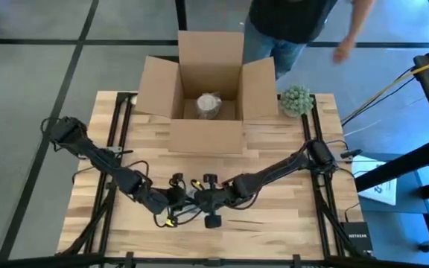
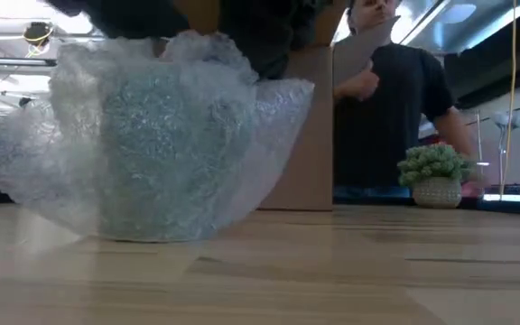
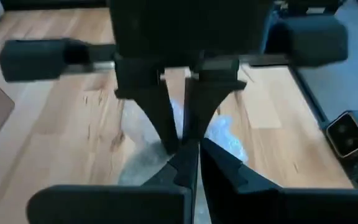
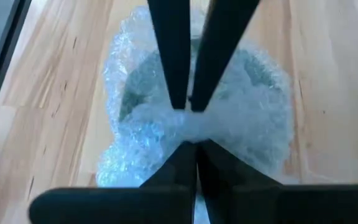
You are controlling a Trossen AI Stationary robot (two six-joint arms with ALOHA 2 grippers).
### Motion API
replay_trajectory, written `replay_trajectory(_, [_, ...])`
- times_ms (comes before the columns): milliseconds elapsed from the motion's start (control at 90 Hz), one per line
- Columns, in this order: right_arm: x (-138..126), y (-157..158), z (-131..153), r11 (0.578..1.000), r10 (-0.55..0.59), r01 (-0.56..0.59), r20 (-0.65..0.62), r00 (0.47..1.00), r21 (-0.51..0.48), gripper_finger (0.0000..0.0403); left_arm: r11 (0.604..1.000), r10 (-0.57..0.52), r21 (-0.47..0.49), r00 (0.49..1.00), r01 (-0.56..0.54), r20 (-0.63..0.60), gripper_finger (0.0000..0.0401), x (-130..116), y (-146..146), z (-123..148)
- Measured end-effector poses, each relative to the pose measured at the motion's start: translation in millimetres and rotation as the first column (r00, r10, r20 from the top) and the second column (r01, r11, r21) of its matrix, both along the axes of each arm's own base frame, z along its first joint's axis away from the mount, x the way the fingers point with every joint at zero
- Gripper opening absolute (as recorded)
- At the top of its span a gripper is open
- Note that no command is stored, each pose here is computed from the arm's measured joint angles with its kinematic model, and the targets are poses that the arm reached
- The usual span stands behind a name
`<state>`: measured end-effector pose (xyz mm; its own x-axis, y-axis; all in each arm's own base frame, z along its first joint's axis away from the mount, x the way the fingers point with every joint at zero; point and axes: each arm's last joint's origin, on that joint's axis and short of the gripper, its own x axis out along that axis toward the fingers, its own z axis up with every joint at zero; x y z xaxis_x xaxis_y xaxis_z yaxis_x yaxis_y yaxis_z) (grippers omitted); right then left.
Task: Wrap mug
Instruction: Wrap the dark green mug using the transparent bubble wrap
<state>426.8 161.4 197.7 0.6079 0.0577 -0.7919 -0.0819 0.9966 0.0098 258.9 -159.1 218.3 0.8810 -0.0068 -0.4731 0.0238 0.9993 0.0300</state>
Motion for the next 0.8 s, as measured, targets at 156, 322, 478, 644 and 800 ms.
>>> replay_trajectory(156, [0,0,0,1.000,-0.002,0.002,0.001,1.000,-0.002,0.0001,1.000,-0.022,-0.021,0.999,0.023,0.047,0.0000,-11,2,19])
replay_trajectory(322, [0,0,0,1.000,-0.002,0.002,0.001,1.000,-0.003,0.0001,0.995,0.028,-0.098,0.995,-0.037,-0.092,0.0000,-32,6,19])
replay_trajectory(478, [0,0,0,1.000,-0.001,0.001,0.001,1.000,-0.003,0.0001,0.990,0.009,-0.135,0.978,-0.038,-0.207,0.0000,-38,1,2])
replay_trajectory(644, [0,0,0,1.000,-0.003,0.003,0.004,1.000,-0.006,0.0001,0.990,0.036,-0.129,0.985,-0.058,-0.169,0.0000,-26,-2,-11])
replay_trajectory(800, [0,0,0,1.000,-0.004,0.004,0.004,1.000,-0.006,0.0001,0.991,0.029,-0.129,0.995,-0.041,-0.095,0.0000,-3,2,-18])
